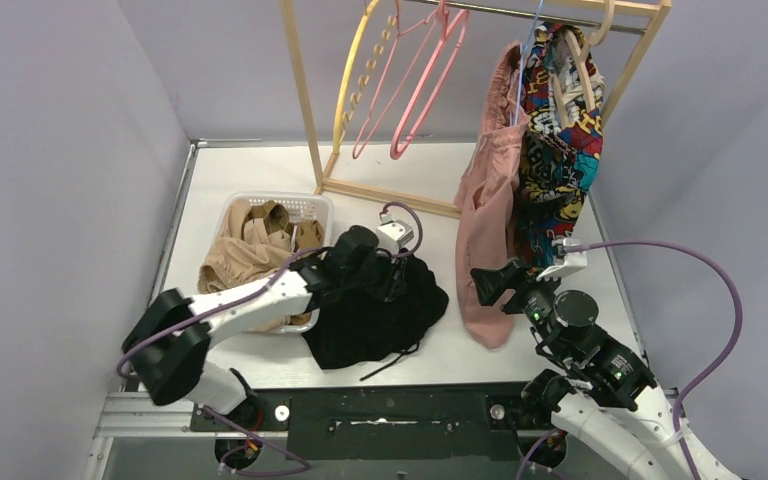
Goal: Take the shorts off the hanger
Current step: Pick up the shorts at the center of the board.
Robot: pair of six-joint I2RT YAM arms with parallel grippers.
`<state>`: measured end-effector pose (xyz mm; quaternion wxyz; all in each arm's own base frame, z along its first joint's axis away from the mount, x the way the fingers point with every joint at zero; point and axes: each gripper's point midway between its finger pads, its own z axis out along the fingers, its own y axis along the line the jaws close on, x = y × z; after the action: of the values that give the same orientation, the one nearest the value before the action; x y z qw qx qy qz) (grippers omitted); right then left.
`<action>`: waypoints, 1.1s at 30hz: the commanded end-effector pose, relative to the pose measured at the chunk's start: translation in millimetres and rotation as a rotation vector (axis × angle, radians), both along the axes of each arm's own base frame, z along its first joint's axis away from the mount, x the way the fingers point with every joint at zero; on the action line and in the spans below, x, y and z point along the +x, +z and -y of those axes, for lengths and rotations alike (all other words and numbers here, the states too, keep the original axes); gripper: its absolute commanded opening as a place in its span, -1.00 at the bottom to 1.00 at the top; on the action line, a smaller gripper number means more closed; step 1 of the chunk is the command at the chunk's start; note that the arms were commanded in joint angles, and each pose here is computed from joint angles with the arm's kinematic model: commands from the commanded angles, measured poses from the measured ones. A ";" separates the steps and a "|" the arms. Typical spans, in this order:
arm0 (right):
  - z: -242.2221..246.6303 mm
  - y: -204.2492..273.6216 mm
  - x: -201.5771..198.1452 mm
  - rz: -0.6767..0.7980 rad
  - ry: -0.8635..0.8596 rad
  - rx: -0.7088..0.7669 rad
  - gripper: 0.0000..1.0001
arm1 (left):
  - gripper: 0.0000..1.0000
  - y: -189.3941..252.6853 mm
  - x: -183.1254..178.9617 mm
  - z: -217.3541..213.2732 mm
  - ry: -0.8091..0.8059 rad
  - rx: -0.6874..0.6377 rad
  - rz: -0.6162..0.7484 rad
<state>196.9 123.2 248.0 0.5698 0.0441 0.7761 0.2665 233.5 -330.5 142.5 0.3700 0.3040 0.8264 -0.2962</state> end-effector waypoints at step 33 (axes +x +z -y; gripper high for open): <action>8.0 13.7 5.0 0.022 -0.070 0.048 0.56 | -1.00 -142.4 -34.5 -26.7 0.331 0.448 -0.069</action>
<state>200.9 124.5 241.8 0.5602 0.0562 0.7843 0.2604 223.7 -394.9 24.1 0.3656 0.2057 0.8819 -0.2152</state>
